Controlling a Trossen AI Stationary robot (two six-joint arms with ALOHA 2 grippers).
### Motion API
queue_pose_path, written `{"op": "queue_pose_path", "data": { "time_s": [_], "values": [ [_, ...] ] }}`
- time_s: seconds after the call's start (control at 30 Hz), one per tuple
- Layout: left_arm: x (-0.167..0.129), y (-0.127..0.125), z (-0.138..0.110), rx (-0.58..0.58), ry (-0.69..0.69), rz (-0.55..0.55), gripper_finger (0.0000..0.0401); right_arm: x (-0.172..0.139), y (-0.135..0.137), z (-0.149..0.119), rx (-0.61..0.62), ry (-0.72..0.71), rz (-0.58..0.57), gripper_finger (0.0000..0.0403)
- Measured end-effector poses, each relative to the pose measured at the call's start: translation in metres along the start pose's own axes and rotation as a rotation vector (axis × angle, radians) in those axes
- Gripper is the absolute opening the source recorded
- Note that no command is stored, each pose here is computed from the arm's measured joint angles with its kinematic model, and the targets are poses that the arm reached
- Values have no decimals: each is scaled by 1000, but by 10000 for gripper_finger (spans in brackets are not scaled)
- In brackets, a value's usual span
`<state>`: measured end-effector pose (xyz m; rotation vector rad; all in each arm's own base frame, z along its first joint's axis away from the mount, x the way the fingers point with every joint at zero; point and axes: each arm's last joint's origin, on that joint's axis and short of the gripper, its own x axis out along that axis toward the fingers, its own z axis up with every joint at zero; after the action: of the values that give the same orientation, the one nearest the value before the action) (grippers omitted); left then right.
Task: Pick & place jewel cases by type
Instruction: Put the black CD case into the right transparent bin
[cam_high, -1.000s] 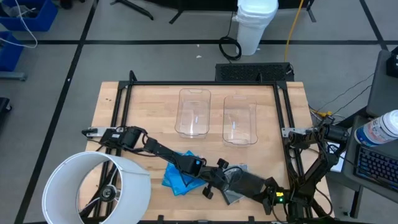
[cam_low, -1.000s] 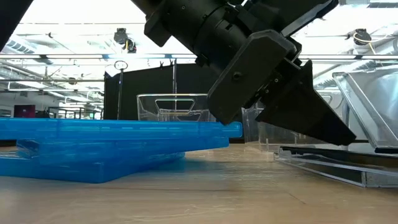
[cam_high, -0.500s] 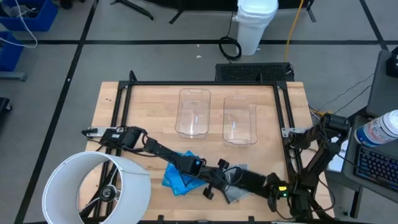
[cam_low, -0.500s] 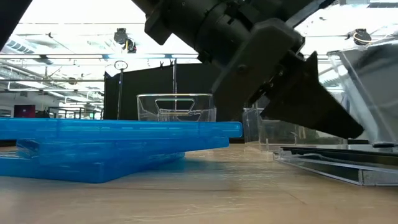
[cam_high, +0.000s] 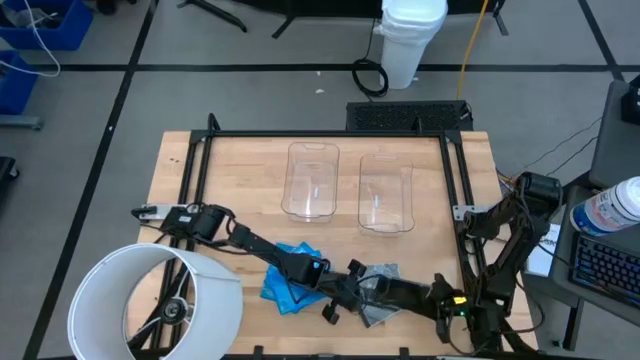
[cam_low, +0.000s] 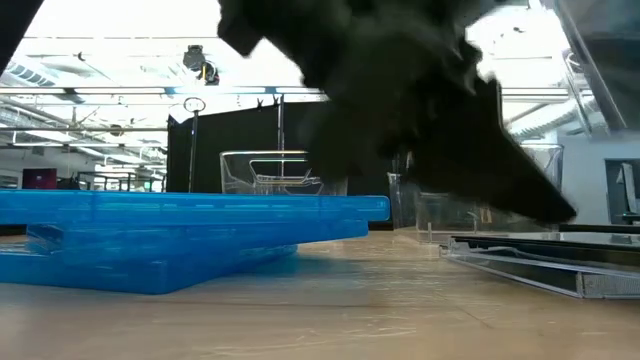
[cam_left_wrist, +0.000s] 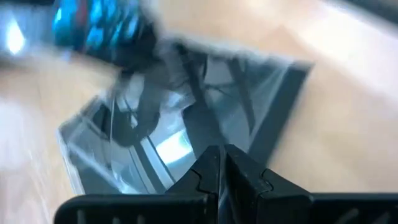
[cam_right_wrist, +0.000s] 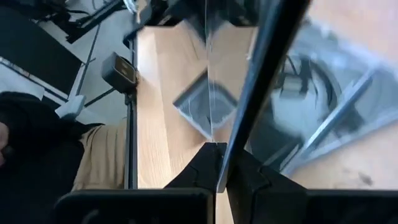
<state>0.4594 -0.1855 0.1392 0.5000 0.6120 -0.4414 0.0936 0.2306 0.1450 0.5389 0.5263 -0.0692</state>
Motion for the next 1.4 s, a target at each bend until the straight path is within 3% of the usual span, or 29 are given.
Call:
{"op": "queue_pose_path", "data": {
  "time_s": [0.13,0.37,0.53,0.67,0.83,1.0,1.4],
  "values": [
    [-19,-12,17,64,11,5,31,-11,2,25,-70,-47,19,5],
    [-41,-29,31,154,62,22,31,-35,-5,94,-237,-167,40,5],
    [-41,-27,29,145,98,57,31,-53,-25,139,-358,-256,5,5],
    [-42,-22,25,112,125,58,31,-65,-50,165,-365,-263,-72,5],
    [-41,-19,24,92,127,62,31,-77,-75,194,-302,-67,-257,5],
    [-40,-13,22,79,116,49,31,-81,-82,222,-215,164,-463,5],
    [-39,-3,19,54,105,9,31,-57,-99,250,176,395,-494,5]
  ]
}}
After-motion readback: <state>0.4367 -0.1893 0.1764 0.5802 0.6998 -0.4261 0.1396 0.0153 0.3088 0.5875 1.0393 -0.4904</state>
